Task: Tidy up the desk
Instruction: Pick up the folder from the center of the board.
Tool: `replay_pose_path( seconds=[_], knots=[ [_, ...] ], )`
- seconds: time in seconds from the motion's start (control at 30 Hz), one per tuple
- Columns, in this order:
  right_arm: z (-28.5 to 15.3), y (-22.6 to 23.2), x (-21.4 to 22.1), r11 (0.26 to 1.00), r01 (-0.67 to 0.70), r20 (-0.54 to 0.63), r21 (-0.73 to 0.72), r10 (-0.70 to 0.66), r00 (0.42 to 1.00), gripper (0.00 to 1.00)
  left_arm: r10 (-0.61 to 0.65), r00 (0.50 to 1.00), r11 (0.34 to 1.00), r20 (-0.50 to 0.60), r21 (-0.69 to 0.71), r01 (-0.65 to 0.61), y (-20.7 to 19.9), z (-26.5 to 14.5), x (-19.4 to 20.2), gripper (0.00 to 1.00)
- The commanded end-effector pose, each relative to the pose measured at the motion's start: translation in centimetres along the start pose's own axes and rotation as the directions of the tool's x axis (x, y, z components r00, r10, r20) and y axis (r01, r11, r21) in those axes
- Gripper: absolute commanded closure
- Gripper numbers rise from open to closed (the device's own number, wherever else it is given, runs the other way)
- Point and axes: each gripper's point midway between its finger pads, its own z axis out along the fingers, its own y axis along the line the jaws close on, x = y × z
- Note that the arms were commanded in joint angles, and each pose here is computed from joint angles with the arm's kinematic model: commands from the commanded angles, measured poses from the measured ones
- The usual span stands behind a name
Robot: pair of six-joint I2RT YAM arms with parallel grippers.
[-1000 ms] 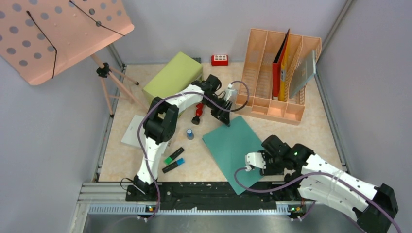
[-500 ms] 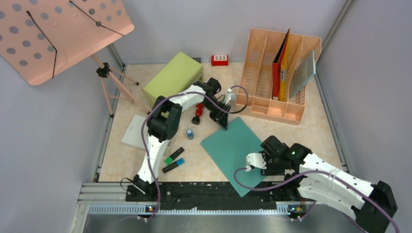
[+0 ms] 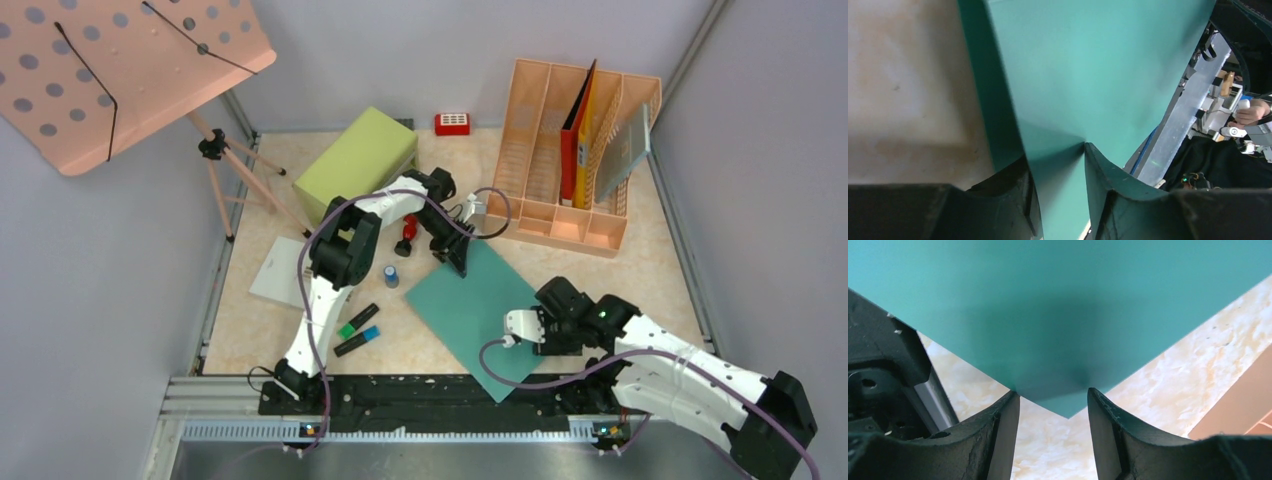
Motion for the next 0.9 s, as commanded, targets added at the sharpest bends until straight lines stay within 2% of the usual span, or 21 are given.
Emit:
replay_pose_path(
  seconds=[0.0,0.07,0.17,0.2,0.33,0.43,0.53,0.67,0.77,0.87],
  knots=[
    [-1.4,-6.6,-5.6,0.967,-0.042,0.217,0.251,-0.014,0.976,0.49,-0.018,0.998,0.988,-0.059,0.150,0.027,-4.6,1.8,1.0,0.65],
    [-1.4,-6.7,-5.5,0.966,-0.048,0.216,0.254,-0.009,0.976,0.49,-0.010,0.999,0.988,-0.046,0.156,0.018,-5.0,1.6,0.7,0.74],
    [-1.7,-6.8,-5.6,0.964,-0.060,0.225,0.259,0.000,0.974,0.42,0.013,0.999,0.989,-0.033,0.147,-0.008,-5.5,1.0,0.3,0.98],
    [-2.0,-6.9,-5.7,0.963,-0.065,0.236,0.263,0.001,0.972,0.39,0.024,0.999,0.991,-0.028,0.135,-0.020,-5.6,0.7,0.2,1.00],
    [-3.7,-6.6,-7.0,0.969,-0.070,0.310,0.235,-0.007,0.951,0.22,0.095,0.995,0.992,0.004,0.083,-0.095,-6.5,-1.0,-0.4,1.00],
    [-5.5,-5.1,-8.9,0.991,-0.035,0.395,0.132,-0.020,0.918,0.16,0.138,0.990,0.989,0.026,0.042,-0.139,-7.2,-2.2,-1.2,1.00],
    [-7.6,-3.2,-10.9,1.000,0.008,0.475,0.007,-0.010,0.880,0.13,0.169,0.984,0.985,0.048,0.017,-0.170,-8.1,-3.4,-2.1,1.00],
    [-9.8,-1.6,-12.2,0.992,0.060,0.520,-0.108,0.005,0.854,0.13,0.201,0.976,0.980,0.088,-0.014,-0.200,-9.1,-4.5,-3.2,1.00],
    [-10.5,-1.3,-11.9,0.990,0.076,0.510,-0.120,-0.004,0.860,0.13,0.218,0.971,0.976,0.103,-0.022,-0.217,-9.4,-4.9,-3.6,1.00],
    [-10.0,-1.4,-10.0,0.994,0.073,0.443,-0.079,-0.031,0.896,0.13,0.237,0.966,0.972,0.101,-0.015,-0.236,-9.5,-4.9,-3.5,1.00]
  ],
)
